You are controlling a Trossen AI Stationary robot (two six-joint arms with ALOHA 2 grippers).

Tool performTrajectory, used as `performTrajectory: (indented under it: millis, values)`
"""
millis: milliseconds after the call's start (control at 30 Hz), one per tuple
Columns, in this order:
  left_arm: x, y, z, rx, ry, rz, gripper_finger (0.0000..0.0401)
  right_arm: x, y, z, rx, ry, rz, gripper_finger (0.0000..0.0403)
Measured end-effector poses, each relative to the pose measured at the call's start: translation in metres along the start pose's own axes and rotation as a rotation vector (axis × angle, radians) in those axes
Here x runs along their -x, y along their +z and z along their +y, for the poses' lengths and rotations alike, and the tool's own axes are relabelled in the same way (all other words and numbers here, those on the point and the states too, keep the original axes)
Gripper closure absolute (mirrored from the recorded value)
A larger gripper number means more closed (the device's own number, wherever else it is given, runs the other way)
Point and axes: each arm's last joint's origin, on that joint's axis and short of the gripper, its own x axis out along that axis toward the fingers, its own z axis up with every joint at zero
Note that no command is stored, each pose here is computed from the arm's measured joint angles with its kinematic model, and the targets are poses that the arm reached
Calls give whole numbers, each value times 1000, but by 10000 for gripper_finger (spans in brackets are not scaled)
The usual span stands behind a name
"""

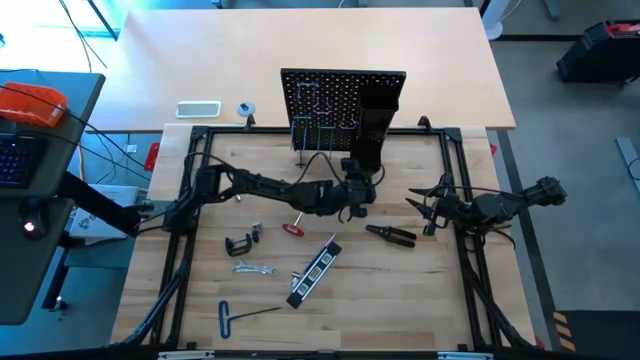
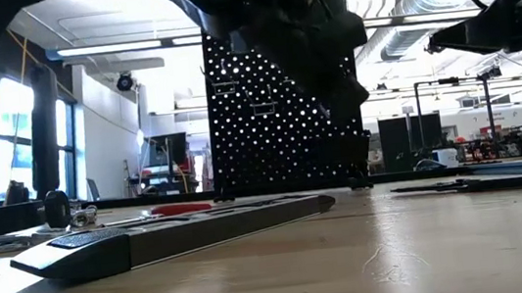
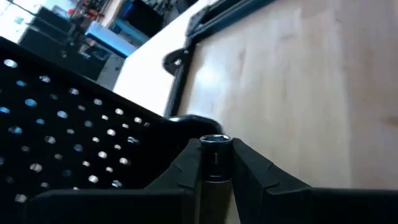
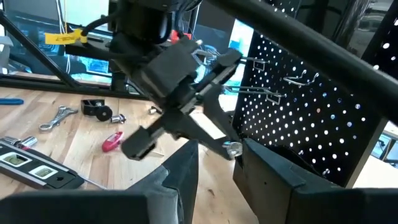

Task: Hang tools onto peg board
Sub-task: Put the socket into the bottom black bin on the peg board

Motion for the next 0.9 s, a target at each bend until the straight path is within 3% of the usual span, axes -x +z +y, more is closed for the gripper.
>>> performTrajectory:
  millis: [267, 467, 700, 900]
  values:
    - [1, -3, 1, 9, -89, 60, 355, 0, 0, 0, 0, 0, 0, 284]
    - [33, 3, -4, 8, -224, 107, 355, 0, 0, 0, 0, 3, 0, 284]
    - [73, 25, 0, 53, -293, 32, 355, 0, 0, 0, 0, 6, -1, 284]
    - [90, 33, -1, 110, -375, -1, 355, 0, 0, 0, 0, 7, -1, 284]
